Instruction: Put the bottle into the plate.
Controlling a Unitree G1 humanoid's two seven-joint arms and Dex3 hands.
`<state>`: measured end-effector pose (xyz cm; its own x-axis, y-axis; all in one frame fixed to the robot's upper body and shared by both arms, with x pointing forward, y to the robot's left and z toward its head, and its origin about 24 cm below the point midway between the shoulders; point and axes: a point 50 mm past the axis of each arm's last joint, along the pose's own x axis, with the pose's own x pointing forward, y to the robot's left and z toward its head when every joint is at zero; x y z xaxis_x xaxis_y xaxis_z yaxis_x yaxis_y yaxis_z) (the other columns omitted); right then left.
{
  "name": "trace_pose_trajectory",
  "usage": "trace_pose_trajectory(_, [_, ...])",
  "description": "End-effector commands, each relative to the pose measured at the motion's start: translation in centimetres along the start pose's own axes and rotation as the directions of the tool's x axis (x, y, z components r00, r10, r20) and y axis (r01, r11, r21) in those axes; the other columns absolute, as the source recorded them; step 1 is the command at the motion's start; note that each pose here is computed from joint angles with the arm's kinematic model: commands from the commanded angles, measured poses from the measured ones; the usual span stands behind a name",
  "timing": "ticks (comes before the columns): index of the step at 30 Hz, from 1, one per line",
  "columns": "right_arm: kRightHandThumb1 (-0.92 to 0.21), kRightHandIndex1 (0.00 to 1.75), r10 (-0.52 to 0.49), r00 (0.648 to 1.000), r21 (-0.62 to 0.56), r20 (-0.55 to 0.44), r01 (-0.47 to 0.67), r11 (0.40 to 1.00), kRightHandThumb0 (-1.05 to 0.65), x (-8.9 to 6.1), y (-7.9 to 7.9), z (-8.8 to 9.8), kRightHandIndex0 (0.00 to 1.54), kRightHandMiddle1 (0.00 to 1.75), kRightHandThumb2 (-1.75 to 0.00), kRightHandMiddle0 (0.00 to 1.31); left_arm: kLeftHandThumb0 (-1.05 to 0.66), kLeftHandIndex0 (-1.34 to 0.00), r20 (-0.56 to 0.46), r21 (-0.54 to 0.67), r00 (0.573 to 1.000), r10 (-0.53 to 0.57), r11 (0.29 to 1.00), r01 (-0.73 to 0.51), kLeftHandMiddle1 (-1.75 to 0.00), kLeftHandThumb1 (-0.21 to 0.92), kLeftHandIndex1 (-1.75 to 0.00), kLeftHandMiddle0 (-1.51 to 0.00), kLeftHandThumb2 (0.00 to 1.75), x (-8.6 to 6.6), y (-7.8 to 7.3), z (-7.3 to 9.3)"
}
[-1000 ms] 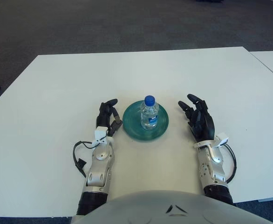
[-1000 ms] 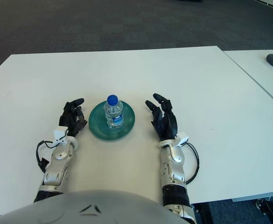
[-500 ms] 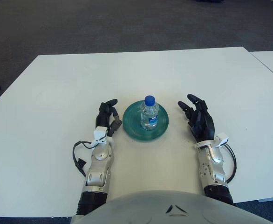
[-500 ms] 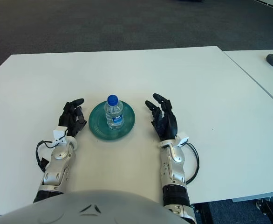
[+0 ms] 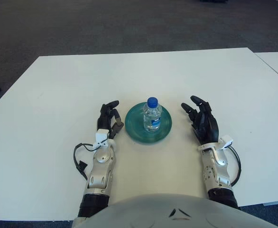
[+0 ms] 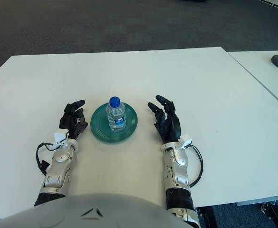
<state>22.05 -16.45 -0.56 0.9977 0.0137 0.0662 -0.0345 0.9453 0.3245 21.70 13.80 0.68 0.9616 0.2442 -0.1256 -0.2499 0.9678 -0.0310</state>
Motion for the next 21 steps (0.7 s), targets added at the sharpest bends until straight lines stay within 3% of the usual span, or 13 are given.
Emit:
trace_pose_trajectory(1, [-0.92,0.67,-0.072,0.992,0.002,-0.107,0.073,0.997,-0.68,-1.7,-1.79,-1.68,0.51,0.97,-0.66,0.15,-0.5,-0.36,-0.095,0.006,0.995,0.006,1.0,-0.005,-0.83,0.92,-1.06,-0.56,0.84,-0.43,-0.05,-1.74])
trace_pose_trajectory(21, [-0.92,0.67,-0.059,0.992,-0.012,-0.108,0.058,0.998,-0.69,-1.66,-2.52,-1.01,0.51,0.97,-0.63,0.14,-0.6,-0.32,-0.045,-0.036,0.995,-0.088,0.996,0.087,-0.78,0.92,-1.04,-0.52,0.82,-0.7,-0.77,-2.28])
